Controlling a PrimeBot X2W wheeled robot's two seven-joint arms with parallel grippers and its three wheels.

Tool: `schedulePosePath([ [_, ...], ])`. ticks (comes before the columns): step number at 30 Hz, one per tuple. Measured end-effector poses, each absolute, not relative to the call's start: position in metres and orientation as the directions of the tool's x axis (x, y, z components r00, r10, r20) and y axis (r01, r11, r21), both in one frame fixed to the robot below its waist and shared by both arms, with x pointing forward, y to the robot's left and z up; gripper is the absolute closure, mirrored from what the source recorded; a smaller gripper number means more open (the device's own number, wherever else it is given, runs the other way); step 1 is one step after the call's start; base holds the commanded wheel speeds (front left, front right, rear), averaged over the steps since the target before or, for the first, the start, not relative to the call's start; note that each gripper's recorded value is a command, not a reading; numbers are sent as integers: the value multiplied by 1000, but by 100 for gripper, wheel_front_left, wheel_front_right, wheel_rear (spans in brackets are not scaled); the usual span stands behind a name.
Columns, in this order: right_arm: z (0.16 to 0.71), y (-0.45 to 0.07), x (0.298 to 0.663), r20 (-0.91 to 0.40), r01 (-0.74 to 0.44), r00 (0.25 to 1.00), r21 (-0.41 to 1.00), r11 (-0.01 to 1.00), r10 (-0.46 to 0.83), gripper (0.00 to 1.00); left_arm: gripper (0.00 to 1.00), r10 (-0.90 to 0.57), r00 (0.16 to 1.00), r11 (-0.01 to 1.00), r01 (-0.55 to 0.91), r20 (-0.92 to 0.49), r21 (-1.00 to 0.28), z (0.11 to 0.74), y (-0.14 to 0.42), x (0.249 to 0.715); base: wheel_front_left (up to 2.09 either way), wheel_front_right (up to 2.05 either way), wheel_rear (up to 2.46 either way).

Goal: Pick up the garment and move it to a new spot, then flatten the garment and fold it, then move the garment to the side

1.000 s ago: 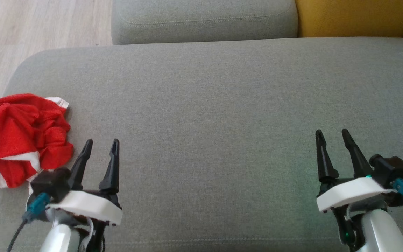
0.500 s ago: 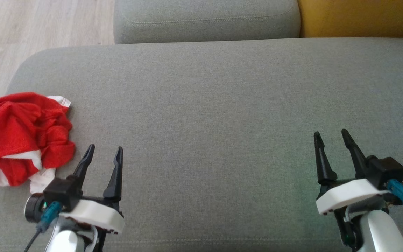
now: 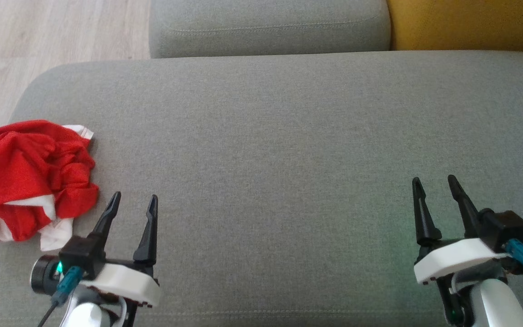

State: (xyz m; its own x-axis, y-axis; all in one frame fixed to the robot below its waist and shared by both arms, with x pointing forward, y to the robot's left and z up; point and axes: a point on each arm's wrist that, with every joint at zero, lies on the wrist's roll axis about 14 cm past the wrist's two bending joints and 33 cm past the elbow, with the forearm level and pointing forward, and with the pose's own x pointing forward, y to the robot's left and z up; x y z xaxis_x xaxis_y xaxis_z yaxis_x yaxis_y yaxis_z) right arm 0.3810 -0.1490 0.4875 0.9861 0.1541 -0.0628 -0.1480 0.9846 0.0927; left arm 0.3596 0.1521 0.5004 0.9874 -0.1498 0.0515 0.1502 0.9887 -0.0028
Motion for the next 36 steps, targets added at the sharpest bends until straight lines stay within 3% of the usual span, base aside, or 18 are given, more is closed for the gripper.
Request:
schedulePosePath([
  [23,485,-147,385,-70,-150,985,107,983,158,0,0,-101,994,994,102,28,-27,492,165,356,0,0,0],
  [36,497,-75,408,-35,-348,935,99,932,353,0,0,156,987,988,-156,46,-9,500,247,325,0,0,0],
])
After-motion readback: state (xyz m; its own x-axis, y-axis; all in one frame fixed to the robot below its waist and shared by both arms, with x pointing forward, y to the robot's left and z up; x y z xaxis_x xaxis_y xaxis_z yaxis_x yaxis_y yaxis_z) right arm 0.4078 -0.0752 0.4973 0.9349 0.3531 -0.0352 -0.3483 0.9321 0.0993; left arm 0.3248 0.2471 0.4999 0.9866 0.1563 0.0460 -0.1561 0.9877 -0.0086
